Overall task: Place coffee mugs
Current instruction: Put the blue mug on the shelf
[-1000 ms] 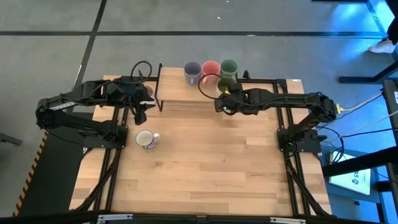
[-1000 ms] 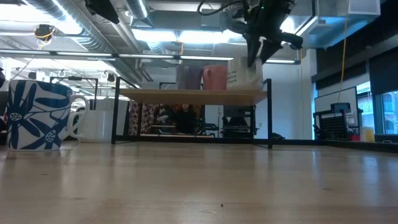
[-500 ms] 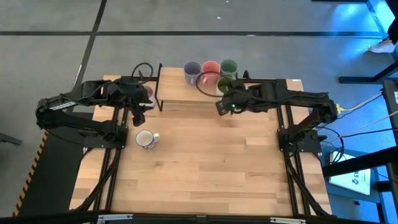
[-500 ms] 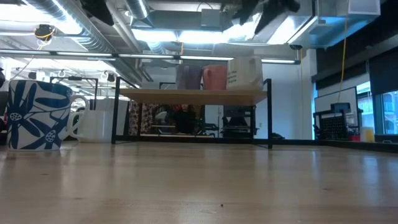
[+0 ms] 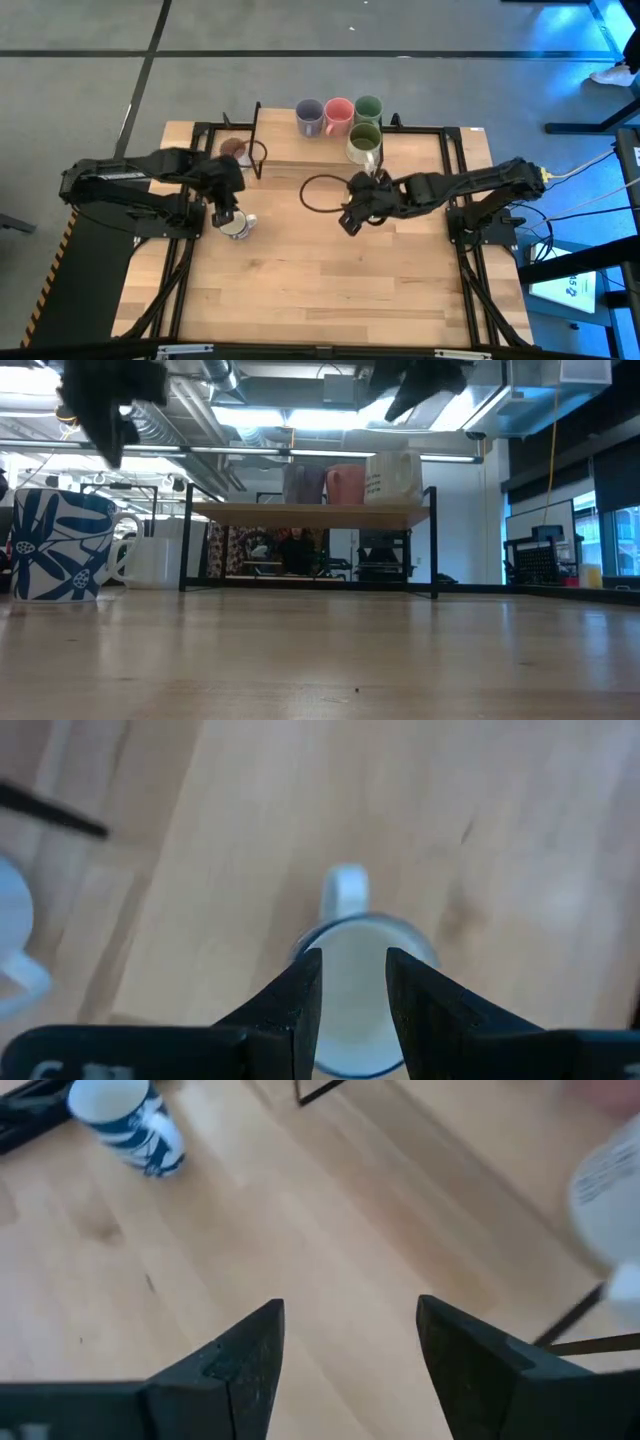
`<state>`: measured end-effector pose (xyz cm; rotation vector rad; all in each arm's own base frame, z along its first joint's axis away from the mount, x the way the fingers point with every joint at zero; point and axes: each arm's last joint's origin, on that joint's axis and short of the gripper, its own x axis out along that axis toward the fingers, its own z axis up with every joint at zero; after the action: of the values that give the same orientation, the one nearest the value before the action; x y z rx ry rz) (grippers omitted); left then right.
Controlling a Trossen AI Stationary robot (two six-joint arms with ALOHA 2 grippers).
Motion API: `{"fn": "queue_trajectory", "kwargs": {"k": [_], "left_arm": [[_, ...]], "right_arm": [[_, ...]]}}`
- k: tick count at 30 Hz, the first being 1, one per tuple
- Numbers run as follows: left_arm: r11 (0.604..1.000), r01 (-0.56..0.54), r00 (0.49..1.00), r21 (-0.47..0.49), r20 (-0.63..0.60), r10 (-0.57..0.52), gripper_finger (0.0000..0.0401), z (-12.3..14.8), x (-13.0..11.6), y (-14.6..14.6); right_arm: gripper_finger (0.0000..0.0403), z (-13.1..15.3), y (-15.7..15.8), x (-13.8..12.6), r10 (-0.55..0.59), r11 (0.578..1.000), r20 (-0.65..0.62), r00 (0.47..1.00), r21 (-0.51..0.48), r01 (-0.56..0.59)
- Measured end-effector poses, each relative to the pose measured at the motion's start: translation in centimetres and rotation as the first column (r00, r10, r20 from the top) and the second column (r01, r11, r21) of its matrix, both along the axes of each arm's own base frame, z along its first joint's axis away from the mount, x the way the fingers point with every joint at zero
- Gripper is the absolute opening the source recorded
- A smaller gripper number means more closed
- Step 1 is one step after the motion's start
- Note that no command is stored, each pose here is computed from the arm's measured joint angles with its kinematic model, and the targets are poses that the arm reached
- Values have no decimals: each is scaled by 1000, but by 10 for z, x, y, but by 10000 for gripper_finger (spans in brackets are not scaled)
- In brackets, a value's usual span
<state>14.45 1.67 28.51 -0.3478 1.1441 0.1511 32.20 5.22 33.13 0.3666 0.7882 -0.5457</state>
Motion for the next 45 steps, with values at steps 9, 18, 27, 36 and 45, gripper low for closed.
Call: {"fn": "queue_trajectory", "kwargs": {"k": [9,18,27,36,45], "left_arm": [[995,70,979,68,-196,-55,108,-32,9,3],[991,114,961,69,-259,-92,108,-48,17,5],[989,138,950,57,-290,-116,99,-75,18,5],[981,185,950,65,-267,-162,17,-73,21,5],[956,248,969,153,-42,-245,17,-3,41,-1]], "right_arm": [[213,-20,3,8,29,997,58,998,65,-33],[213,-20,2,8,26,998,54,998,52,-29],[213,-20,2,8,23,999,54,998,36,-25],[213,-20,1,8,9,1000,58,998,29,-10],[213,-1,3,28,188,982,277,942,-19,-191]]}}
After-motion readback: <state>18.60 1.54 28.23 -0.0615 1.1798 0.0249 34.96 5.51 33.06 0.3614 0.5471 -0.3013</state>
